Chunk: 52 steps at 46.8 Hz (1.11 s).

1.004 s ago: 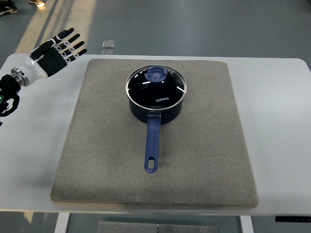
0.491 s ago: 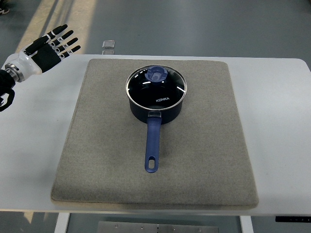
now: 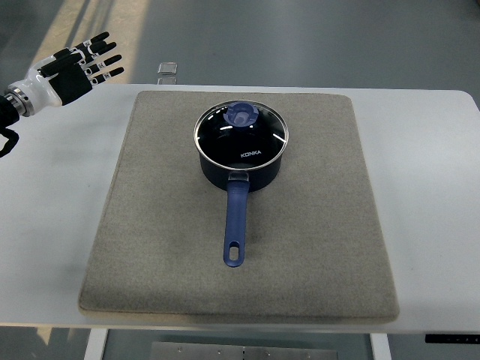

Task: Open pot lid and place left with left hand
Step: 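Raise the left hand and move it toward the pot, then lower the left hand over the pot lid's blue knob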

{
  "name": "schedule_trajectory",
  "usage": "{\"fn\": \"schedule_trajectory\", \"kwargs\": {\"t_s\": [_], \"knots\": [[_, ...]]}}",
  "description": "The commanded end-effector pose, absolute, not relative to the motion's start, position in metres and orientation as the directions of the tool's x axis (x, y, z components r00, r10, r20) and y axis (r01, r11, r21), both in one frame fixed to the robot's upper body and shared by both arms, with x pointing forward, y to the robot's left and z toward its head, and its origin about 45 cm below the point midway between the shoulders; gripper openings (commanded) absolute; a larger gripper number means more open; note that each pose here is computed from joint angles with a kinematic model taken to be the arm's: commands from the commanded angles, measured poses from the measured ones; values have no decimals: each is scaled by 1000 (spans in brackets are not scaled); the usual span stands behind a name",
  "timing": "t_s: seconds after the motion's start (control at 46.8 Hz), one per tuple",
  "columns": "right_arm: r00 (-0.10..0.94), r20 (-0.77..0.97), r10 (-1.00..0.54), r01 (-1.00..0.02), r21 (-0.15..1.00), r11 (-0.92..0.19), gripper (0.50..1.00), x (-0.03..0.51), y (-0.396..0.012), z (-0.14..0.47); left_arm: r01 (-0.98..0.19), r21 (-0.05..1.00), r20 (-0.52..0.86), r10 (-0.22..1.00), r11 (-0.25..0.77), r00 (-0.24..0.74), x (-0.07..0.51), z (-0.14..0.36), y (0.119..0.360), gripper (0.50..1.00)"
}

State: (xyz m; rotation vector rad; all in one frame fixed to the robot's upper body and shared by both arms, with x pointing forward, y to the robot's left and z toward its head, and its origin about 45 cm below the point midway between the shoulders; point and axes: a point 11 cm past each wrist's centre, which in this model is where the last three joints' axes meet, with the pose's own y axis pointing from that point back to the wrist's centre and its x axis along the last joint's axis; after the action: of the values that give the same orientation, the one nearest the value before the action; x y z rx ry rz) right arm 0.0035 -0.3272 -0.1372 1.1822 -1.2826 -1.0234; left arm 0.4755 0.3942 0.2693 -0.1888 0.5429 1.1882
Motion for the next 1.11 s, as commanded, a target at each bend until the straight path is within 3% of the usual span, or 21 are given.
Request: {"fn": "schedule_trajectory", "kwargs": {"t_s": [0.0,0.15,0.32,0.427,0.683,0.79,1.089], "knots": [[54,146,-988,-77,987,141,915,3,-327,-137,-923,135,-440,856,361,271,476,272,398,964],[55,146,-988,-77,987,141,915,3,-327,-137,-913,167,-246,913,371,326,479,302,406,943],[55,146,-988,-77,987,141,915,3,-327,-137,-901,180,-89,919,394,384,484,324,399,939],[54,146,-988,-77,987,141,915,3,-327,-137,-885,199,50,897,422,439,487,341,388,894],[54,146,-988,-77,987,141,915,3,-327,-137,-805,157,406,706,572,581,482,372,331,894],[55,146,-988,-77,987,141,915,3,-327,-137,-775,187,524,606,604,598,480,383,311,861],[54,146,-988,-77,987,141,915,3,-327,-137,-756,219,655,481,617,583,483,408,287,857]]}}
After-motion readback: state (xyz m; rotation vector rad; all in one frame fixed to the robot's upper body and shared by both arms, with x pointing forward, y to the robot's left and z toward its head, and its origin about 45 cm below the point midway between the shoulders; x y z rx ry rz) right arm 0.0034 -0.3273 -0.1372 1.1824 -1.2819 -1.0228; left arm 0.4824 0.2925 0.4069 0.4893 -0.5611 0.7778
